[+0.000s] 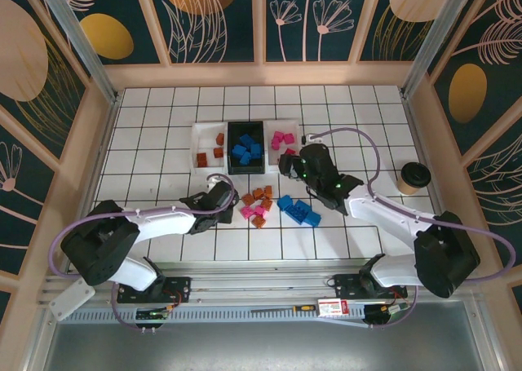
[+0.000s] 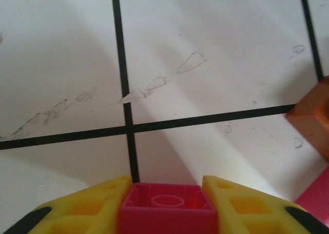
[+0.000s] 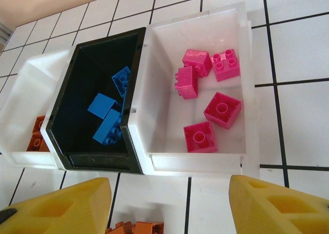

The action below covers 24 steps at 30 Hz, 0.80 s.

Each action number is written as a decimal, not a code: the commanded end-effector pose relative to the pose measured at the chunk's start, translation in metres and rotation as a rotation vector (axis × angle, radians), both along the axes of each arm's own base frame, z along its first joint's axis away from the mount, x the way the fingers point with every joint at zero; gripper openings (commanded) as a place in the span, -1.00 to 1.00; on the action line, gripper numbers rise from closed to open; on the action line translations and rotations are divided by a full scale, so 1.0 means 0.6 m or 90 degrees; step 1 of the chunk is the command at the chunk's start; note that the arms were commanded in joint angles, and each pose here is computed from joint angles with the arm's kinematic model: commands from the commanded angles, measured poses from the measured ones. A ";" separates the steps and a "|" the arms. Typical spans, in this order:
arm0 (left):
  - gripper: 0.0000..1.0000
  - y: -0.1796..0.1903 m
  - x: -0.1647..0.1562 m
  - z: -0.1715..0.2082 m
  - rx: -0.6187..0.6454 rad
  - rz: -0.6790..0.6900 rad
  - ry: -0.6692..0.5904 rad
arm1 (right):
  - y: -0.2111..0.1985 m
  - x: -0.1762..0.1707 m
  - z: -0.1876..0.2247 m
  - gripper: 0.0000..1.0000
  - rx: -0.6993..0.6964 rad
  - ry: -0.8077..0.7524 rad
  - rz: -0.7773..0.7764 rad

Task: Sort the legos into containers by color
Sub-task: Pick up the lego from the middle-left of the table, then place the lego in the container.

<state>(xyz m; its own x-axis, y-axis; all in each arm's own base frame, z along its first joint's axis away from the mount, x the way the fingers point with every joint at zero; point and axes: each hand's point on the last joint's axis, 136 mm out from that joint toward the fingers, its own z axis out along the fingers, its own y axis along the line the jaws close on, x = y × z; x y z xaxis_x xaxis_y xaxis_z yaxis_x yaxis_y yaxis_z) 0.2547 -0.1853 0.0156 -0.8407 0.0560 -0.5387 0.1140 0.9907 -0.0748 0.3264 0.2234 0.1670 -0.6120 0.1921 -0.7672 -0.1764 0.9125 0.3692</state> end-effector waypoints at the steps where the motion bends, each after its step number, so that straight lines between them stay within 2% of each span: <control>1: -0.33 -0.030 0.014 0.036 -0.040 -0.020 -0.020 | -0.022 -0.007 0.008 0.25 0.007 -0.013 -0.033; 6: -0.40 -0.086 0.038 0.105 -0.105 -0.050 -0.046 | -0.047 -0.028 0.001 0.25 0.016 -0.015 -0.052; 12: -0.34 -0.199 0.130 0.212 -0.165 -0.098 -0.107 | -0.070 -0.063 -0.020 0.25 0.030 -0.001 -0.051; 18: -0.35 -0.277 0.238 0.207 -0.127 -0.102 -0.109 | -0.081 -0.091 -0.055 0.25 0.010 0.037 -0.036; 21: -0.32 -0.283 0.282 0.194 -0.120 -0.082 -0.105 | -0.080 -0.106 -0.070 0.25 0.010 0.053 -0.019; 24: -0.21 -0.292 0.313 0.187 -0.129 -0.072 -0.098 | -0.074 -0.121 -0.084 0.25 0.010 0.067 0.001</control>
